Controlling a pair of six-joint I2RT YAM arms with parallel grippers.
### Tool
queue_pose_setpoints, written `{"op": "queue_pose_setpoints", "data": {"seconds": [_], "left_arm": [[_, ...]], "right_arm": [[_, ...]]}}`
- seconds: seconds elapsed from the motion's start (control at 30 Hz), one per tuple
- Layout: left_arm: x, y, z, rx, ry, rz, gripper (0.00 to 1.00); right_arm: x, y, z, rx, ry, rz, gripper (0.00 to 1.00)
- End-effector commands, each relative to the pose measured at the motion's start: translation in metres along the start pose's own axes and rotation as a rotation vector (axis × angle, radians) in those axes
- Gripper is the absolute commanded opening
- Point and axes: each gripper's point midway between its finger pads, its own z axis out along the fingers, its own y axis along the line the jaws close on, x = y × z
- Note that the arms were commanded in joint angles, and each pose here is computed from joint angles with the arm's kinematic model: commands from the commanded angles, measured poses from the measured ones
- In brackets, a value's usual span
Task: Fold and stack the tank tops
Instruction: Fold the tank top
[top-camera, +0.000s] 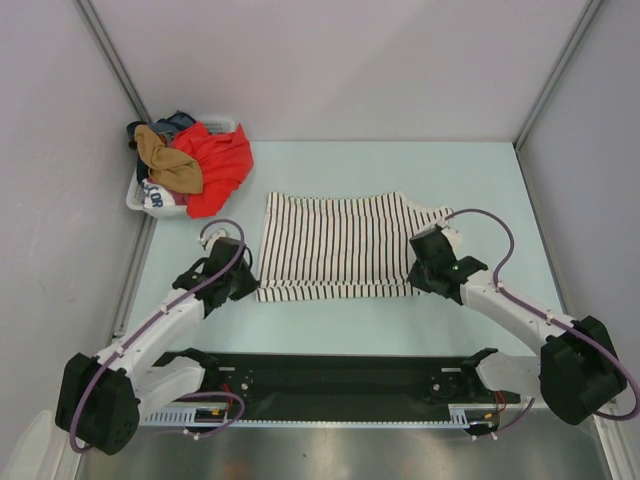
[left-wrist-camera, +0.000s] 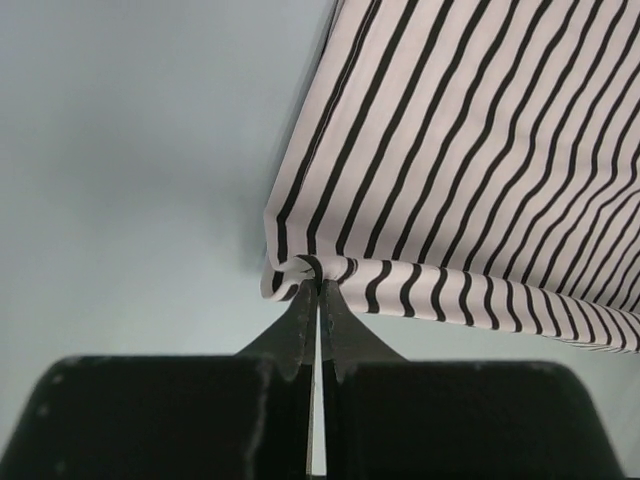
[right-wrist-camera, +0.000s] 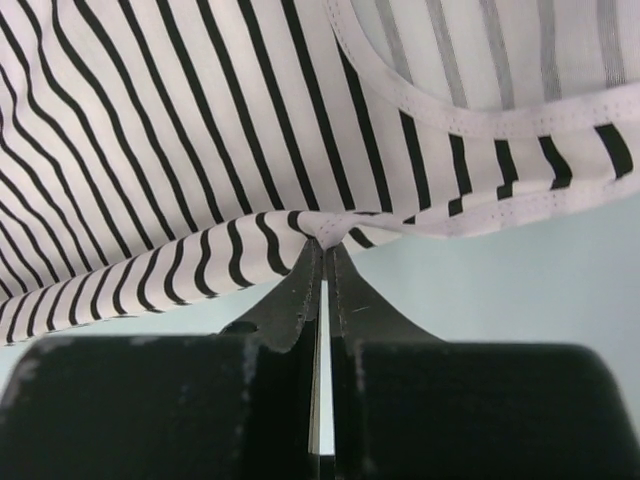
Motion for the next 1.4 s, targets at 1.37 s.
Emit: {"op": "queue_pose_setpoints", "data": {"seconds": [1.37], "left_arm": [[-0.085,-0.029,0.075,-0.123,-0.039,0.031,0.0]], "right_arm": [[-0.084,0.027,0.075,0.048,0.014,-0.039,0.08]]}}
